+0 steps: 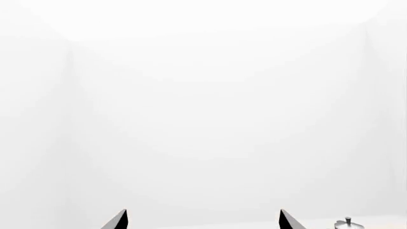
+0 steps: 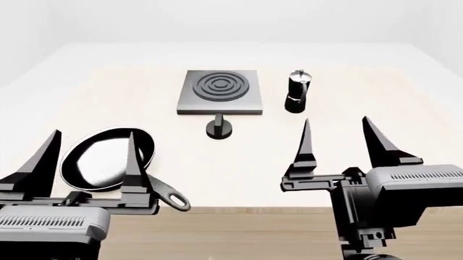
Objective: Turn on the stove and put the moka pot on it.
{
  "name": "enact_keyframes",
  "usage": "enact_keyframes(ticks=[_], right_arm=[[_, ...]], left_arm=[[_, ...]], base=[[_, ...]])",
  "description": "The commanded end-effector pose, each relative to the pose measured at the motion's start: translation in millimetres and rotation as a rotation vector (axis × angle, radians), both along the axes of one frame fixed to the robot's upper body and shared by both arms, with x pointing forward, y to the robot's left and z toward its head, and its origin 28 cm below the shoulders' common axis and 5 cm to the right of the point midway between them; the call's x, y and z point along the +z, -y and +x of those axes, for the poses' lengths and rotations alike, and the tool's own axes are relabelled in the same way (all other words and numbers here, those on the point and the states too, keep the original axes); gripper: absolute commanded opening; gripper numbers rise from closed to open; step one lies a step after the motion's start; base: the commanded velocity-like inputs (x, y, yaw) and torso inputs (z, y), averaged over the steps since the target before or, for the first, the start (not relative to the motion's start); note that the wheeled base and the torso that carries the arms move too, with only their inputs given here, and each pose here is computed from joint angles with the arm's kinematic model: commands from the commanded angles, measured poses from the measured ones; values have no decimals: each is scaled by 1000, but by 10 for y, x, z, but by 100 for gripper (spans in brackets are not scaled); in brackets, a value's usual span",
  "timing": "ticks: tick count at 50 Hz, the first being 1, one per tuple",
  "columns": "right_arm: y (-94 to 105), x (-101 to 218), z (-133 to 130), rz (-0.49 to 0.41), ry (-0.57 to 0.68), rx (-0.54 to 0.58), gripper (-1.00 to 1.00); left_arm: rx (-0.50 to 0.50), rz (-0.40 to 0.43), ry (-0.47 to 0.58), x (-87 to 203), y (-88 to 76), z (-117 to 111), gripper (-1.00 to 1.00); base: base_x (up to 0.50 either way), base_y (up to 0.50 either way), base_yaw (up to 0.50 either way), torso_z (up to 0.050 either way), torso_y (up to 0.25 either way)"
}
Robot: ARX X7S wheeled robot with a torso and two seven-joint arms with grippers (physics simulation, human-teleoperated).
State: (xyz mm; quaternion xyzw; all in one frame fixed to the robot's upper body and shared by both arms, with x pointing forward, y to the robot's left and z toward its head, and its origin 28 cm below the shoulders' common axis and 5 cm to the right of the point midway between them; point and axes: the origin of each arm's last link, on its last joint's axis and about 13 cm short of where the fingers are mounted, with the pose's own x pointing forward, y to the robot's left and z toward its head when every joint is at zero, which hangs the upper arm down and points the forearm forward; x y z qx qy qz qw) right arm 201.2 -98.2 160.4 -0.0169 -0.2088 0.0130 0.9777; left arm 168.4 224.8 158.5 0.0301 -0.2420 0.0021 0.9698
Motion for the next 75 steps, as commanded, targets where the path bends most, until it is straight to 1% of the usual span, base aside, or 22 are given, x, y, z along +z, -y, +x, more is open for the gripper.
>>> enact_keyframes(ticks=[1, 3, 6, 9, 24, 26, 27, 30, 34, 35, 36, 38, 42, 49, 51, 55, 57, 62, 64, 66, 68, 75], right_arm=[[-7, -6, 7, 5, -6, 13, 100], [-5, -80, 6, 6, -5, 13, 100], [-5, -101, 4, 5, -5, 13, 100], [0, -25, 8, 7, -5, 13, 100], [-6, -18, -11, 0, 7, 16, 100], [-5, -93, -9, 0, 7, 16, 100], [-2, -34, -7, 2, 7, 15, 100], [1, -15, -8, 4, 10, 11, 100], [-13, -89, -6, 3, 8, 15, 100], [-14, -49, -6, 2, 8, 16, 100], [-14, -110, -14, 2, 9, 18, 100], [-7, -48, -10, 6, 8, 17, 100], [-6, -36, -9, 4, 7, 15, 100], [-11, -128, -8, 7, 4, 20, 100], [-8, -62, -8, 7, 3, 19, 100], [-12, -146, -12, 7, 4, 21, 100], [-13, -72, -12, 8, 4, 22, 100], [-15, -70, -14, 7, 2, 23, 100], [-15, -152, -14, 6, 1, 24, 100], [-13, -74, -13, 7, 2, 25, 100], [-14, -125, -12, 8, 3, 25, 100], [-19, -71, -18, 5, 4, 28, 100]], left_arm=[[-4, -6, 0, -2, 3, 6, 100], [-5, -4, -1, -8, 8, 10, 100], [-7, -3, -4, -13, 8, 15, 100], [-6, -3, -4, -6, 5, 13, 100], [-3, 0, -6, -14, 7, 11, 100], [-3, -1, -5, -8, 8, 7, 100], [-2, 3, -6, -4, 9, 4, 100], [-3, -1, -7, -8, 7, 5, 100], [-3, -3, -11, -40, 4, 12, 100], [-4, -3, -11, -39, 2, 11, 100], [-3, -2, -13, -38, 1, 17, 100], [-5, -1, -15, -42, 3, 23, 100], [-5, -3, -15, -46, 3, 27, 100], [-3, -4, -24, -78, 6, 34, 100], [-3, -2, -24, -73, 9, 35, 100], [-3, -2, -27, -84, 8, 38, 100], [-3, -3, -30, -96, 4, 36, 100], [-2, -5, -33, -98, 2, 35, 100], [-4, -2, -35, -96, 8, 38, 100], [-5, 1, -35, -94, 12, 40, 100], [-6, -2, -35, -97, 6, 45, 100], [-6, -1, -34, -95, 8, 35, 100]], base=[[105, 0, 0, 0, 0], [176, 0, 0, 0, 0], [233, 0, 0, 0, 0], [259, 0, 0, 0, 0], [270, 0, 0, 0, 0], [270, 0, 0, 0, 0], [270, 0, 0, 0, 0], [273, 0, 0, 0, 0], [271, 0, 0, 0, 0], [273, 0, 0, 0, 0], [270, 0, 0, 0, 0], [273, 0, 0, 0, 0], [271, 0, 0, 0, 0], [272, 0, 0, 0, 0], [268, 0, 0, 0, 0], [271, 0, 0, 0, 0], [270, 0, 0, 0, 0], [270, 0, 0, 0, 0], [271, 0, 0, 0, 0], [273, 0, 0, 0, 0], [270, 0, 0, 0, 0], [272, 0, 0, 0, 2]])
